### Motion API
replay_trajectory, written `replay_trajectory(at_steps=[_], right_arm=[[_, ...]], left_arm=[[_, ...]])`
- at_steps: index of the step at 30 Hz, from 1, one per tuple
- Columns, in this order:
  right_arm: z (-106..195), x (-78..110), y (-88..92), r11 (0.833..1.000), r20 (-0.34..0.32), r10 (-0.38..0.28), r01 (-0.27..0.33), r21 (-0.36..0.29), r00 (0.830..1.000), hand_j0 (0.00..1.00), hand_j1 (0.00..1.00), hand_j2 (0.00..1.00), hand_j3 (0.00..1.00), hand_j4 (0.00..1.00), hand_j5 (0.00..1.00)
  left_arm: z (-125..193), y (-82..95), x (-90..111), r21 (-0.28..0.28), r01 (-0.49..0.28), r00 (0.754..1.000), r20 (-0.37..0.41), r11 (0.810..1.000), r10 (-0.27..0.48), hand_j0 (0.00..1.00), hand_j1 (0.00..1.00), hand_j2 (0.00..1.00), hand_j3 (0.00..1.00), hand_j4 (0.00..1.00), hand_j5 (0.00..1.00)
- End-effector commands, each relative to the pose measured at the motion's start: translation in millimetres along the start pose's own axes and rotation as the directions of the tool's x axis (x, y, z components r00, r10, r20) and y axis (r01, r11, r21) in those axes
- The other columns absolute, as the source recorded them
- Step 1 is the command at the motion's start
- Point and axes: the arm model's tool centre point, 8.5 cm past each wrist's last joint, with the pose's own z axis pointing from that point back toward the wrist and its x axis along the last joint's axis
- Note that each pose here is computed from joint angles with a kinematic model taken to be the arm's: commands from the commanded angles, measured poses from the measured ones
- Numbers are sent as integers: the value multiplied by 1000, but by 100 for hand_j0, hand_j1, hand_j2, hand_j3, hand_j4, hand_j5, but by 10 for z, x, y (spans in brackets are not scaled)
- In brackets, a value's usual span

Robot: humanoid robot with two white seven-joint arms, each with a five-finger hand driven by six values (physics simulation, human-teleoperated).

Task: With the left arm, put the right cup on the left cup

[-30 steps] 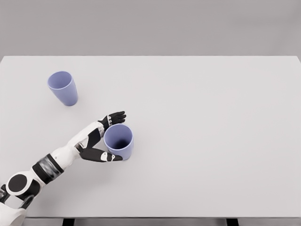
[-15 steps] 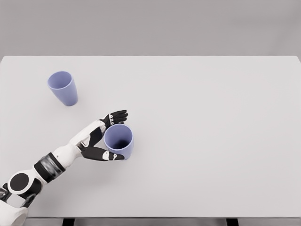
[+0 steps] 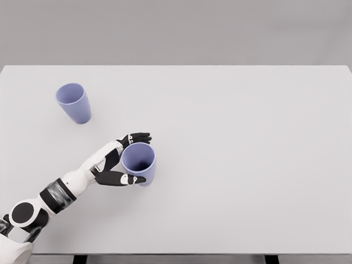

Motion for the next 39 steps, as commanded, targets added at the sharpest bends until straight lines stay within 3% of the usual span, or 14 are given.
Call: replay_trajectory(at_steps=[1,17,24,39], right_arm=[[0,0,-1,1000,0,0,0,0,1000,100,100,100,100,100,100],[0,0,-1,1000,0,0,0,0,1000,100,100,100,100,100,100],[0,0,-1,1000,0,0,0,0,1000,100,100,100,100,100,100],[0,0,-1,1000,0,0,0,0,1000,100,100,100,100,100,100]], left_arm=[[2,4,4,1,-3,1000,2,1000,3,82,82,82,82,82,82],[-8,-1,48,-3,-1,1000,12,1000,1,73,73,73,73,73,73],[-28,-8,195,-14,9,999,49,1000,-9,73,73,73,73,73,73],[-24,278,414,28,23,996,83,999,-25,73,73,73,73,73,73]])
